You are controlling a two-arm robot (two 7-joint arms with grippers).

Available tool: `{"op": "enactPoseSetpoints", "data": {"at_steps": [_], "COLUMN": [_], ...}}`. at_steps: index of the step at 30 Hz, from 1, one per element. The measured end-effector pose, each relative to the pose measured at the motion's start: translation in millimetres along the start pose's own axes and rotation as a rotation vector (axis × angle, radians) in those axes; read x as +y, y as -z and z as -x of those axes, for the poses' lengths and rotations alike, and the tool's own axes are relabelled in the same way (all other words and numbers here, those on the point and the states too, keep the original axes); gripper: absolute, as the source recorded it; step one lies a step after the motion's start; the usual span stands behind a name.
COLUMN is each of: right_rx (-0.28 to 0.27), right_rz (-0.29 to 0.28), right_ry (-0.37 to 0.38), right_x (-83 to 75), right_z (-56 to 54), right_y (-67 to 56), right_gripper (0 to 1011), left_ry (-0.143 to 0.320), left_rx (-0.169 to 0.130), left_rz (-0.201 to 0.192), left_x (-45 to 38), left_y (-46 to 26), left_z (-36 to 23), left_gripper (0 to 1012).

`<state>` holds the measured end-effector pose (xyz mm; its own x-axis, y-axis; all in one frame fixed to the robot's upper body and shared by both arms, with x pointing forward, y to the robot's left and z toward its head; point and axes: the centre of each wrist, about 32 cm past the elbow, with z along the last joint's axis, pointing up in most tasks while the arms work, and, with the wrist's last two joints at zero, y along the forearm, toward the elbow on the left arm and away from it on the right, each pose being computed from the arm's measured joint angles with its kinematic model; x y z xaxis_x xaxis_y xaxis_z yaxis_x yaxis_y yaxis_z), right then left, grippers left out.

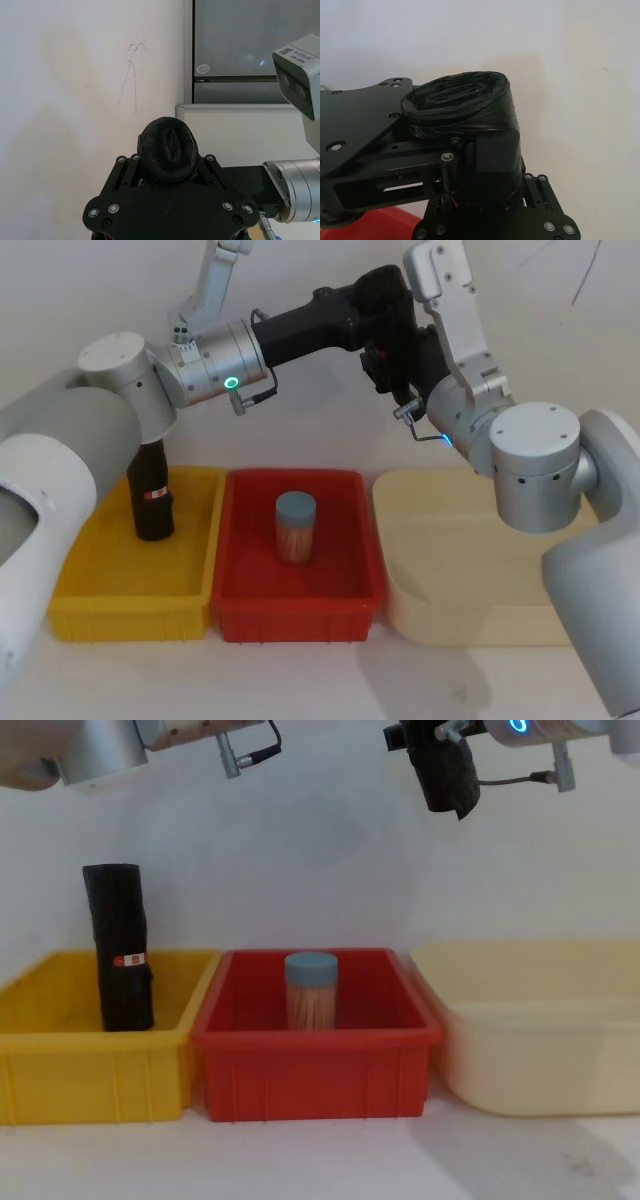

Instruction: Pick up the garbage bag with the one hand and transfer it to the other hand.

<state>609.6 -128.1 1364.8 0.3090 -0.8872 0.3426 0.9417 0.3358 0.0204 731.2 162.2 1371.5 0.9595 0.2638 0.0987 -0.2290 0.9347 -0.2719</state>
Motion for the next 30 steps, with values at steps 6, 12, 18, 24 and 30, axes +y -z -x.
{"op": "enactPoseSetpoints", "data": {"at_steps": [6, 12, 18, 24, 30], "right_rx": [-0.001, -0.001, -0.001, 0.004, 0.019], "right_rz": [0.001, 0.002, 0.009, 0.033, 0.073], "right_ry": [0.002, 0.005, 0.015, 0.049, 0.115], "right_x": [0.4, 0.6, 0.3, -0.6, -2.3], "right_z": [0.0, -0.4, -2.7, -8.3, -19.7], "right_y": [0.2, 0.5, 1.3, 4.5, 10.8], "right_gripper": [559, 557, 556, 555, 555], "left_ry": [0.000, 0.002, 0.002, 0.002, 0.002], "left_rx": [0.000, 0.000, 0.000, 0.000, 0.000], "left_rz": [0.000, 0.000, 0.000, 0.000, 0.000], "left_x": [0.0, 0.0, 0.0, 0.0, 0.0], "left_y": [0.0, 0.0, 0.0, 0.0, 0.0], "left_z": [0.0, 0.0, 0.0, 0.0, 0.0], "left_gripper": [366, 485, 674, 851, 993]}}
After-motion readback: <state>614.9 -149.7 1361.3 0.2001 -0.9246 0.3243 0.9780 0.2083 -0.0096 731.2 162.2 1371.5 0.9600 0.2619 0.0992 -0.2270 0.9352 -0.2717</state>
